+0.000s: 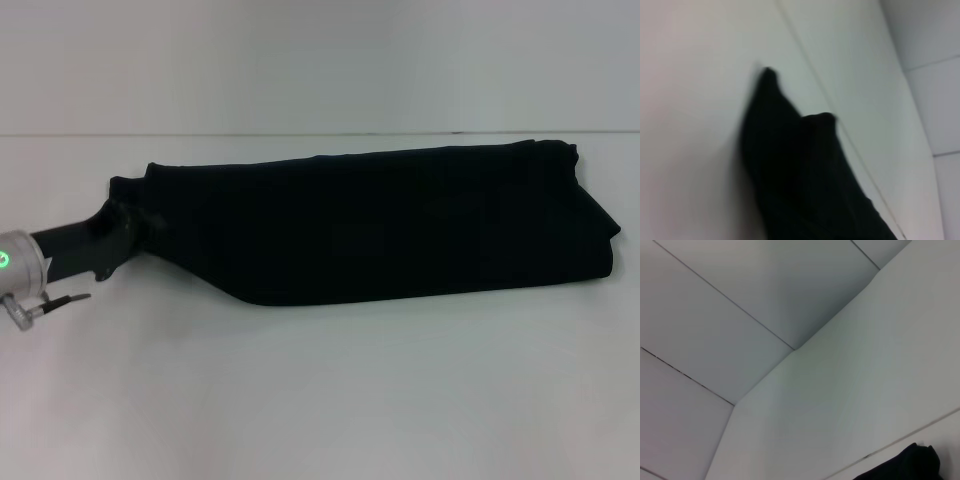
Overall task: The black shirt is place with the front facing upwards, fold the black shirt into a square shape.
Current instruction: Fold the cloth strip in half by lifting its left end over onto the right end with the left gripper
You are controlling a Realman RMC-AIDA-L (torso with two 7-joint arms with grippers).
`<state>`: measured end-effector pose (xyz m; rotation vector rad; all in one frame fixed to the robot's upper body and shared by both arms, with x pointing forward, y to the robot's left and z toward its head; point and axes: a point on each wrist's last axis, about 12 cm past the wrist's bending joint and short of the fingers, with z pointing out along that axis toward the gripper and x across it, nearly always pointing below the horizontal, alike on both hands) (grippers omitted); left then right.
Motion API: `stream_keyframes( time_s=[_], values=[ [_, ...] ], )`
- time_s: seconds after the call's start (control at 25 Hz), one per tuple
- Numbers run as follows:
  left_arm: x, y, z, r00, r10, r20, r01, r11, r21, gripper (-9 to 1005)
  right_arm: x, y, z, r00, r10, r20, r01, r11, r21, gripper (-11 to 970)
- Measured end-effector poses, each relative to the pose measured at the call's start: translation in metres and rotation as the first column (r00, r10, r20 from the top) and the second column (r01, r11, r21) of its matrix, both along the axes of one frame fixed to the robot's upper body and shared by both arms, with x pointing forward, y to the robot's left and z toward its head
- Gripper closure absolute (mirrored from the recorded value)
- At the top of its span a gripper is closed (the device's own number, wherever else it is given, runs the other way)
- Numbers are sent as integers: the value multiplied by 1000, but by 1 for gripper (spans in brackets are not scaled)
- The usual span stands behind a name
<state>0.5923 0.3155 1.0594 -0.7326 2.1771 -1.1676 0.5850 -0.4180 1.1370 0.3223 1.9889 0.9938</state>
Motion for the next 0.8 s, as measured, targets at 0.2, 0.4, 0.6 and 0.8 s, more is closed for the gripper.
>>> stream_keyframes(
  time_s=[0.2,0.4,0.6,0.8],
  values=[
    [9,3,12,998,-26,64,22,998,56,852,0,-1,0,1000,-6,0,6,1000,-1,103],
    [7,25,10,996,63,68,-71,989,126,918,0,-1,-1,1000,-9,-2,9,1000,0,103],
    [-4,50,3,987,140,77,-152,969,196,920,1,2,-2,1000,-9,-13,10,1000,19,102],
    [-18,66,-3,981,173,94,-190,954,234,922,-1,5,-5,999,-14,-29,15,999,42,102]
  ],
)
